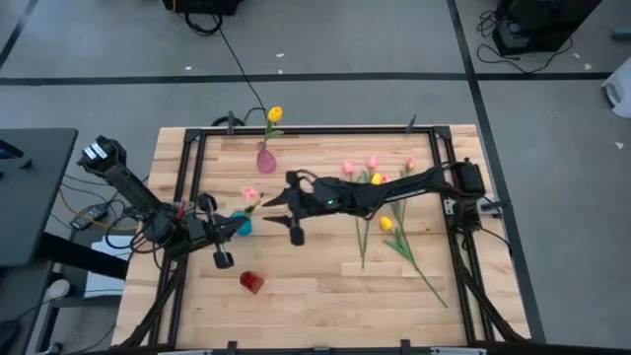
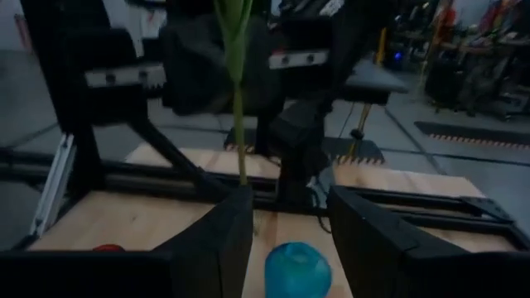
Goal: Sort flowers into vase by color
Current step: Put the pink flower into the blue flower vase
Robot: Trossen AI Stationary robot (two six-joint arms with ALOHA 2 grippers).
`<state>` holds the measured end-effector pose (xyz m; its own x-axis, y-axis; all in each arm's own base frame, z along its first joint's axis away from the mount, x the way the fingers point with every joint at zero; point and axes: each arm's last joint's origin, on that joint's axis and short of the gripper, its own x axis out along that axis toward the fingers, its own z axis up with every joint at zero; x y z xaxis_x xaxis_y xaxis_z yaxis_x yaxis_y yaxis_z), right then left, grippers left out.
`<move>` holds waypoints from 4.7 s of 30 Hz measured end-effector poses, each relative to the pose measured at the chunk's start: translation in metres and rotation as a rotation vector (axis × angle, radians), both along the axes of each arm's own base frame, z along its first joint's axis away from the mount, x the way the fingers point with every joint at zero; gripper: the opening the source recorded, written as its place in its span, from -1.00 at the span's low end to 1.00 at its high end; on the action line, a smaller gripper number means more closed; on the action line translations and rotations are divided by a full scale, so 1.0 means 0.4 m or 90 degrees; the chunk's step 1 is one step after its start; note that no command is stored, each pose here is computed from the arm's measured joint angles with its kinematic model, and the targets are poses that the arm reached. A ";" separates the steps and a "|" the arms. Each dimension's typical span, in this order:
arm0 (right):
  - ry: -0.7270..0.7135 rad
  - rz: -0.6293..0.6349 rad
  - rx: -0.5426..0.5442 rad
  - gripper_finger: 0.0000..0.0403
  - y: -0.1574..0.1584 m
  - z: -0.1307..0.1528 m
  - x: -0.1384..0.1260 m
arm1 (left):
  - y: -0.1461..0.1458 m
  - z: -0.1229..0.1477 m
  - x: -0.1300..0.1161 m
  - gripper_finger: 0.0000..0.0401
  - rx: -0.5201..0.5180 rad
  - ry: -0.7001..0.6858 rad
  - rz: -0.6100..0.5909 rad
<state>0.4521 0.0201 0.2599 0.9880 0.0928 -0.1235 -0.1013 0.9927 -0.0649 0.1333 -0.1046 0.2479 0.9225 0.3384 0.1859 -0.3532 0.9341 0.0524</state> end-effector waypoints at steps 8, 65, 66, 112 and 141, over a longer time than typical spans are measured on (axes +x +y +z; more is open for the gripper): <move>0.012 0.022 -0.021 -0.17 0.017 0.013 0.061 | 0.000 0.000 0.000 -1.00 -0.001 -0.001 0.001; 0.012 0.029 -0.048 -0.90 0.000 0.022 0.073 | 0.003 -0.002 -0.009 -0.55 0.026 0.050 0.078; 0.015 0.031 -0.047 -0.91 0.000 0.021 0.073 | -0.004 -0.005 -0.019 -0.50 0.022 0.068 0.094; 0.096 0.086 -0.008 -0.93 -0.146 0.191 -0.070 | -0.037 0.506 -0.040 -0.49 0.092 0.071 0.011; 0.137 0.120 0.006 -0.93 -0.128 0.194 -0.090 | 0.011 0.396 0.066 -0.49 0.031 0.317 -0.406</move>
